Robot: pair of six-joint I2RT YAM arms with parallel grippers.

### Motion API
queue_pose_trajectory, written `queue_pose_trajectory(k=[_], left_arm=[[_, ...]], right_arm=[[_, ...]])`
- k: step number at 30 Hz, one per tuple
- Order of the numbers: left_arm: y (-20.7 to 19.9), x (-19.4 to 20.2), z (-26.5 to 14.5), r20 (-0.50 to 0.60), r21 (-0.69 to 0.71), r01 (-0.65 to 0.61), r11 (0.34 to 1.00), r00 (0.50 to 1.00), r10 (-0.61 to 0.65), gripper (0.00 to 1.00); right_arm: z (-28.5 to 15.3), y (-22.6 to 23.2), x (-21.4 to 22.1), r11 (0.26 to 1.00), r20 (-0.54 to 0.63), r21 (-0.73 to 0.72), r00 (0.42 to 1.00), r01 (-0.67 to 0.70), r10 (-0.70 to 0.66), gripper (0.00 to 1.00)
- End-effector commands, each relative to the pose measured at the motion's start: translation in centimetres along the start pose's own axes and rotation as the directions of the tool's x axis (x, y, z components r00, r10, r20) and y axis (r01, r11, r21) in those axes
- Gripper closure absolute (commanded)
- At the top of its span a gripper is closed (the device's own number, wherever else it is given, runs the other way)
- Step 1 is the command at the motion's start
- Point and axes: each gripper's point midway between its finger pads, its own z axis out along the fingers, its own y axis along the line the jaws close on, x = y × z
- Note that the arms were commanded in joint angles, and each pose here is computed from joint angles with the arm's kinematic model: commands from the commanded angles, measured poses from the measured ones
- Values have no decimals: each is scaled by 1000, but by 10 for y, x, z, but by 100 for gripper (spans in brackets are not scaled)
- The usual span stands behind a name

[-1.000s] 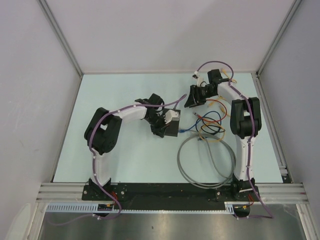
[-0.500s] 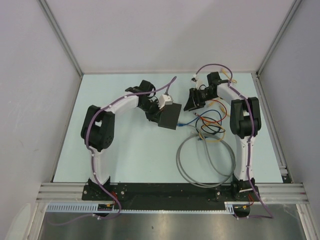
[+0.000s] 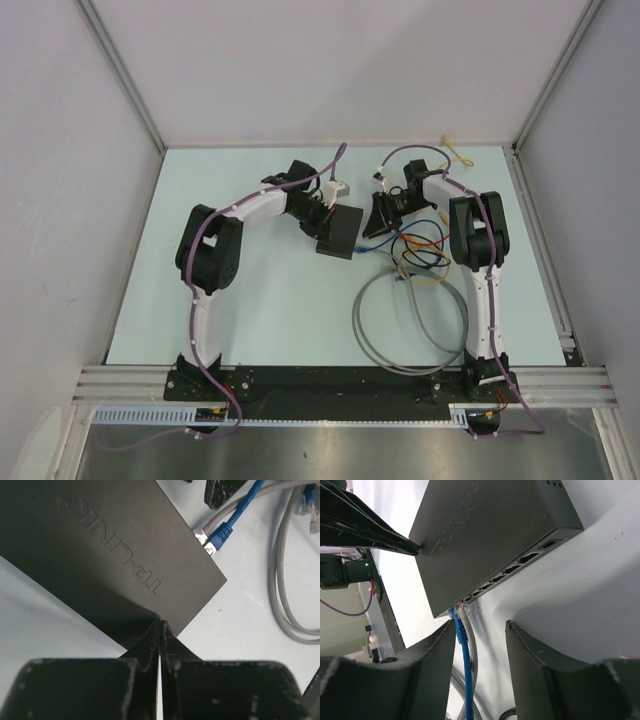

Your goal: Pull the plug from the switch port

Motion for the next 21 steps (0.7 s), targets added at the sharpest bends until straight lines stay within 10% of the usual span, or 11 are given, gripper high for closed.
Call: queue_pose_trajectory(k=[1,21], left_arm=[[17,21,16,-70,-119,43,992,996,-52,100],[20,39,21,-99,-137,59,989,992,-73,100]], right_arm=[[6,-8,3,1000,-21,-1,1000,20,-20,52],[30,-5,22,999,-93,-50,996,9,-14,61]])
